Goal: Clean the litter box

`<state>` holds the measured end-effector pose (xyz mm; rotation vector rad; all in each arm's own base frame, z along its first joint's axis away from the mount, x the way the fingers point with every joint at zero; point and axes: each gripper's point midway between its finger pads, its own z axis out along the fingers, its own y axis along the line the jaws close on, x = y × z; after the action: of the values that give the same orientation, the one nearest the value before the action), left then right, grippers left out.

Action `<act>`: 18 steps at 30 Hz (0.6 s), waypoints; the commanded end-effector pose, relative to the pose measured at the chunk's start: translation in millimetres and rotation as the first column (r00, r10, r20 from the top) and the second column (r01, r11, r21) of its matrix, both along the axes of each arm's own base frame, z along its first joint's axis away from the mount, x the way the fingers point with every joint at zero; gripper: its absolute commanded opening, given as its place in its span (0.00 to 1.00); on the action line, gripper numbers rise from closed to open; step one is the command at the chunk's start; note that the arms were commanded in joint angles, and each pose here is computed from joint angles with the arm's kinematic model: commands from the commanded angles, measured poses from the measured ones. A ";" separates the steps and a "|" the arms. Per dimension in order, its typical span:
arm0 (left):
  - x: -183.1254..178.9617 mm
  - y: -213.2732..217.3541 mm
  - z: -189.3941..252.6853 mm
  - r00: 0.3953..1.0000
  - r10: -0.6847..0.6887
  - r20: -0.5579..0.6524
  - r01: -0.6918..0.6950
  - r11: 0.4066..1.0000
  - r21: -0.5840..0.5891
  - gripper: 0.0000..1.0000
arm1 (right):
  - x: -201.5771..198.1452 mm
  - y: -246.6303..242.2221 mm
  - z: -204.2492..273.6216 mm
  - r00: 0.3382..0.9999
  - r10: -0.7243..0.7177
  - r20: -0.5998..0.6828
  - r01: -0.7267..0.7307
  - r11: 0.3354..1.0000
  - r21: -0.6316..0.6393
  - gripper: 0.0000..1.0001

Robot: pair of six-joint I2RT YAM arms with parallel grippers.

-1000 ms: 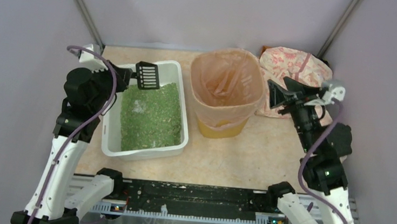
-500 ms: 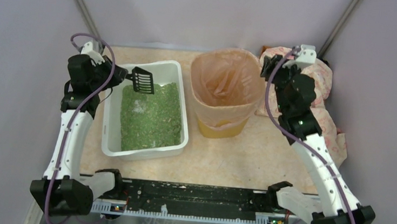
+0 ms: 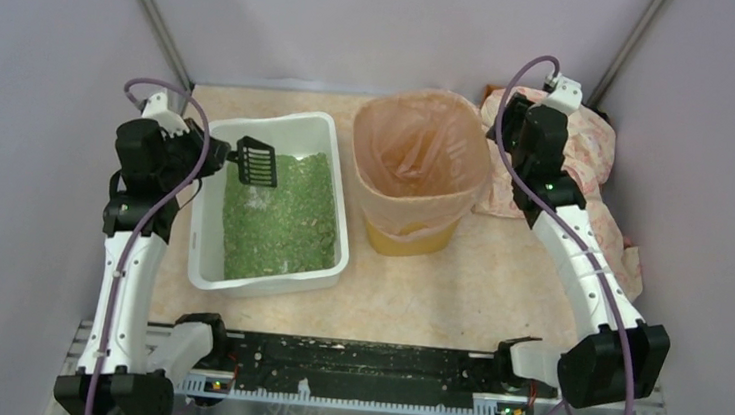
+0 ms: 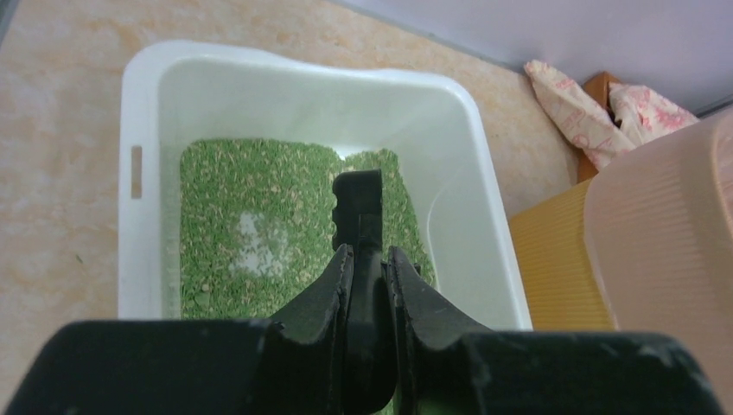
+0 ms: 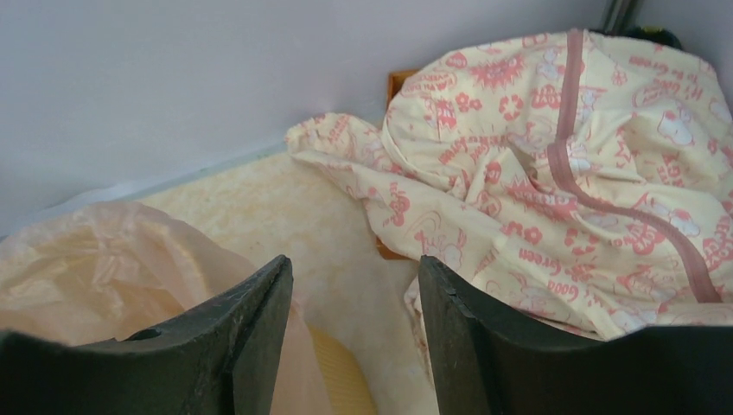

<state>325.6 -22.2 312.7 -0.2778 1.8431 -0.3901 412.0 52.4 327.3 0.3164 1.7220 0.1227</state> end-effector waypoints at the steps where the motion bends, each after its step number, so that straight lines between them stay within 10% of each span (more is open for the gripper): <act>1: -20.8 -10.7 -40.1 0.993 -0.048 -0.108 0.045 0.999 -0.029 0.00 | 8.8 6.3 -9.8 1.000 0.010 -0.013 -0.009 0.997 0.070 0.56; 18: -9.1 -28.2 -148.8 0.953 -0.093 -0.290 0.032 0.977 -0.210 0.00 | 19.3 9.4 -2.8 0.999 0.028 0.038 -0.033 0.990 0.136 0.56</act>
<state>300.1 -55.4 160.3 -0.4107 2.1762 -0.6299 428.8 61.0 299.8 0.4095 1.7639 0.2355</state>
